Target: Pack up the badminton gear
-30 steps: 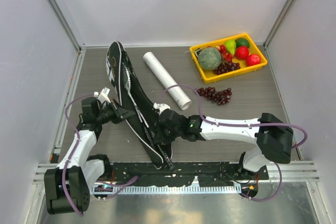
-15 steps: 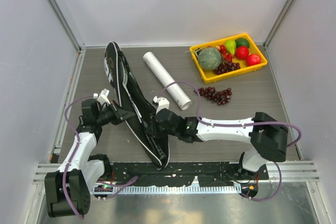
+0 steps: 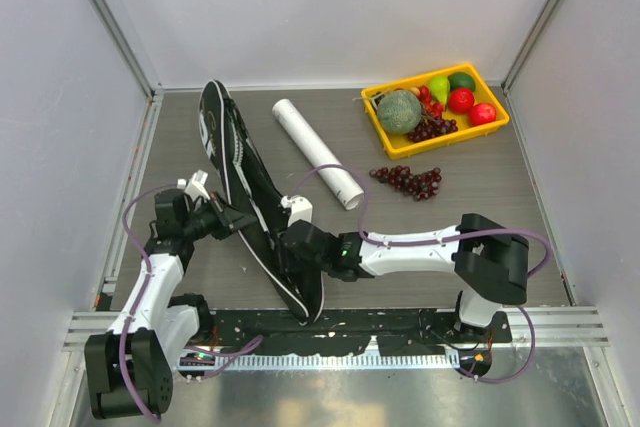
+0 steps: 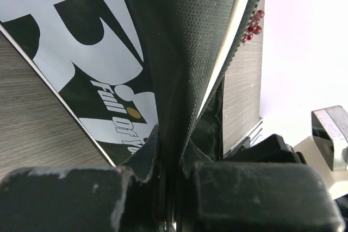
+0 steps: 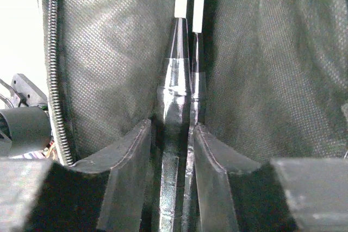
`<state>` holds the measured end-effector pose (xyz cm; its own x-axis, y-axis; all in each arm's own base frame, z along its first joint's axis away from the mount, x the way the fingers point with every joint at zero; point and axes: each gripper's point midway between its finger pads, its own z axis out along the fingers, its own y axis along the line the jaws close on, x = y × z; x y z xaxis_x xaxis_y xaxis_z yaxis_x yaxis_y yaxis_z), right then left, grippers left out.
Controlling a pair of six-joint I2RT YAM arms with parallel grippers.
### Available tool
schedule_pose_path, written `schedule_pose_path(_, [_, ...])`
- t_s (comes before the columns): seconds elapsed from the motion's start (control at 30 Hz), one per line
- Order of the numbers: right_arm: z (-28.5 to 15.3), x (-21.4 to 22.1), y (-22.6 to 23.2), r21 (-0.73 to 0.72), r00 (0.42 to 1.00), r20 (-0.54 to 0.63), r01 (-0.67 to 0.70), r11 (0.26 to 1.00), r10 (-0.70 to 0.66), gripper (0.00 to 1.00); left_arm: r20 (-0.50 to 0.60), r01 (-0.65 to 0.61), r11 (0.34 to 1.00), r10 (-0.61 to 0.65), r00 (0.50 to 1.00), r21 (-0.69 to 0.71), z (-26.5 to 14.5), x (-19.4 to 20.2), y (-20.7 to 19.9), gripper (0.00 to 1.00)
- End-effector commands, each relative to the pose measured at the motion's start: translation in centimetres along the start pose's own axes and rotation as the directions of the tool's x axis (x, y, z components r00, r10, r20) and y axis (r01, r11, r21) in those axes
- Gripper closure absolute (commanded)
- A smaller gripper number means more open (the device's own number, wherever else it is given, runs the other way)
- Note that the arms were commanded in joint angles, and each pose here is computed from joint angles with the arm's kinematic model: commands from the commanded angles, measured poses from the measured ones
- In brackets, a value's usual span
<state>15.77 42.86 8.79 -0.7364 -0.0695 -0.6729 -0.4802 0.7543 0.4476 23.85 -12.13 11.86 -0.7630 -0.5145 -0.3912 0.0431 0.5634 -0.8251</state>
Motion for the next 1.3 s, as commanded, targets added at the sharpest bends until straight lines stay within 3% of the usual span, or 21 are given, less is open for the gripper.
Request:
schedule_pose_path(0.0, [-2.3, -3.3, 2.0, -0.008, 0.998, 0.056, 0.019, 1.000, -0.018, 0.53, -0.030, -0.049, 0.998, 0.051, 0.998, 0.050, -0.5, -0.2, -2.0, 1.00])
schedule_pose_path(0.23, [-8.3, -8.0, 2.1, -0.032, 0.983, 0.168, 0.082, 0.996, -0.076, 0.24, -0.023, -0.051, 0.998, 0.052, 0.998, 0.039, -0.5, -0.4, -1.8, 1.00])
schedule_pose_path(0.37, [-8.5, -9.8, -0.3, -0.006, 0.972, 0.205, 0.123, 0.992, -0.119, 0.21, -0.021, -0.051, 0.998, 0.052, 0.998, 0.044, -0.6, -0.4, -2.0, 1.00])
schedule_pose_path(0.67, [-4.1, -12.1, -1.8, -0.090, 0.973, 0.162, 0.178, 0.980, -0.162, 0.13, 0.020, -0.062, 0.997, 0.061, 0.998, 0.052, -1.0, -0.6, -2.4, 1.00])
schedule_pose_path(0.9, [-1.2, -8.7, -0.3, -0.237, 0.991, 0.043, 0.133, 0.962, -0.127, 0.17, 0.025, -0.056, 0.998, 0.056, 0.998, 0.037, -0.9, -0.6, -2.1, 1.00])
schedule_pose_path(1.03, [-2.8, -6.4, 1.6, -0.414, 0.998, 0.016, 0.062, 0.908, -0.061, 0.05, 0.029, -0.054, 0.998, 0.053, 0.998, 0.028, -0.8, -0.6, -1.7, 1.00])
schedule_pose_path(1.27, [-3.6, -5.1, 2.8, -0.462, 1.000, -0.014, 0.018, 0.887, -0.028, 0.03, 0.041, -0.019, 1.000, 0.019, 0.999, 0.010, -0.3, -1.0, -1.1, 1.00])
